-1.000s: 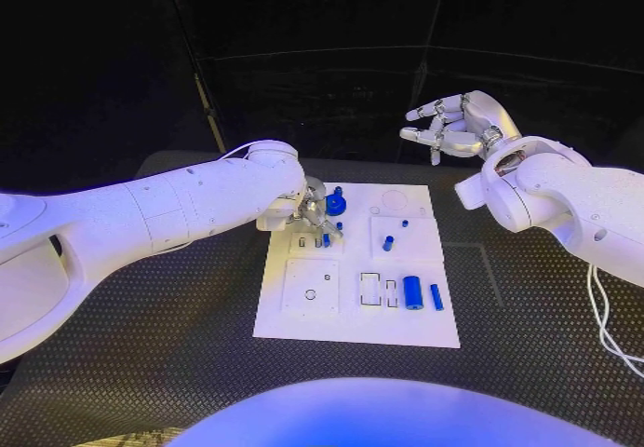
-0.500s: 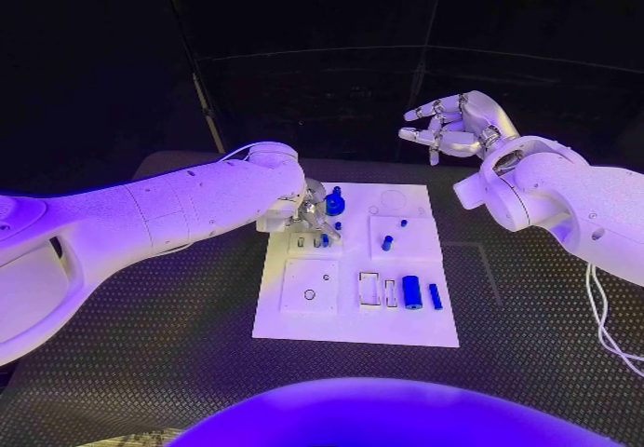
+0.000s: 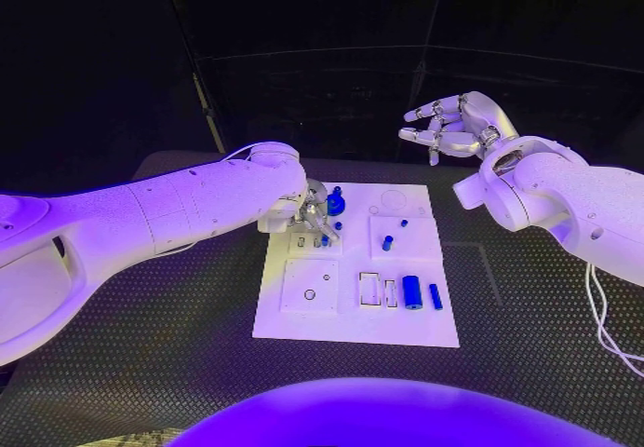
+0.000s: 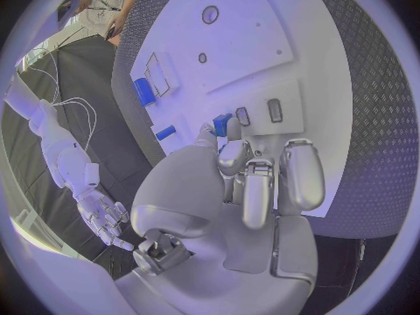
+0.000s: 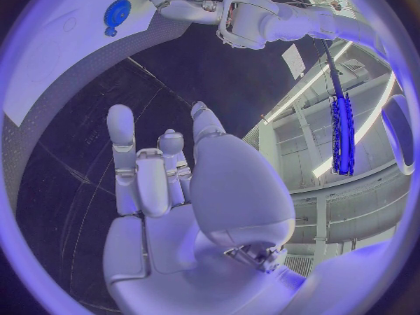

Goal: Assemble the parts on the task board

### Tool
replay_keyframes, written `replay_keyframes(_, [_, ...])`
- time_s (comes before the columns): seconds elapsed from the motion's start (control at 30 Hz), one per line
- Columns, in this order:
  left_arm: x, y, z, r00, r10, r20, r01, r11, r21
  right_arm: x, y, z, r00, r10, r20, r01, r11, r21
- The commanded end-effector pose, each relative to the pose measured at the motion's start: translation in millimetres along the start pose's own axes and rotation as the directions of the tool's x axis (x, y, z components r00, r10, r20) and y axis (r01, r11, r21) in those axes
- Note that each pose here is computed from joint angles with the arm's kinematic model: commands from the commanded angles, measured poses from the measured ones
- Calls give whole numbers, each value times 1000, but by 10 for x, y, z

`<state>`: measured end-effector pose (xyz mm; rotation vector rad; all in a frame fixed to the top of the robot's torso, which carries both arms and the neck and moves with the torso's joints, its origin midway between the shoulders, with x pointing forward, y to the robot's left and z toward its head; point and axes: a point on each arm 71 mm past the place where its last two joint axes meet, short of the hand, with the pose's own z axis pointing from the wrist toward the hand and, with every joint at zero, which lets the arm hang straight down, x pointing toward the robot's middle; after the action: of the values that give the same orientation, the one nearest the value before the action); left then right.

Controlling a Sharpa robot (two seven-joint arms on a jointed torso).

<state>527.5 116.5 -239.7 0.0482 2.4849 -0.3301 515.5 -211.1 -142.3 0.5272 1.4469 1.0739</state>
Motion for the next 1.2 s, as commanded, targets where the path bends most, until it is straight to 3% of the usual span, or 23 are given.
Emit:
replay_keyframes(0.03, [8, -11, -3, 1000, -16, -18, 16, 1000, 5, 5, 17, 8, 1000, 1, -8, -1, 1000, -6])
replay_keyframes(0.53, [15, 23, -25, 992, -120, -28, 121, 992, 39, 9, 4, 16, 1000, 1, -13, -1, 1000, -1])
replay_keyframes(1.03, [8, 178, -192, 948, -308, 80, 301, 949, 95, -22, -33, 20, 1000, -4, -8, 4, 1000, 9])
replay_keyframes(1.2, [47, 239, -243, 931, -343, 127, 331, 938, 106, -30, -41, 20, 1000, -5, -6, 5, 1000, 11])
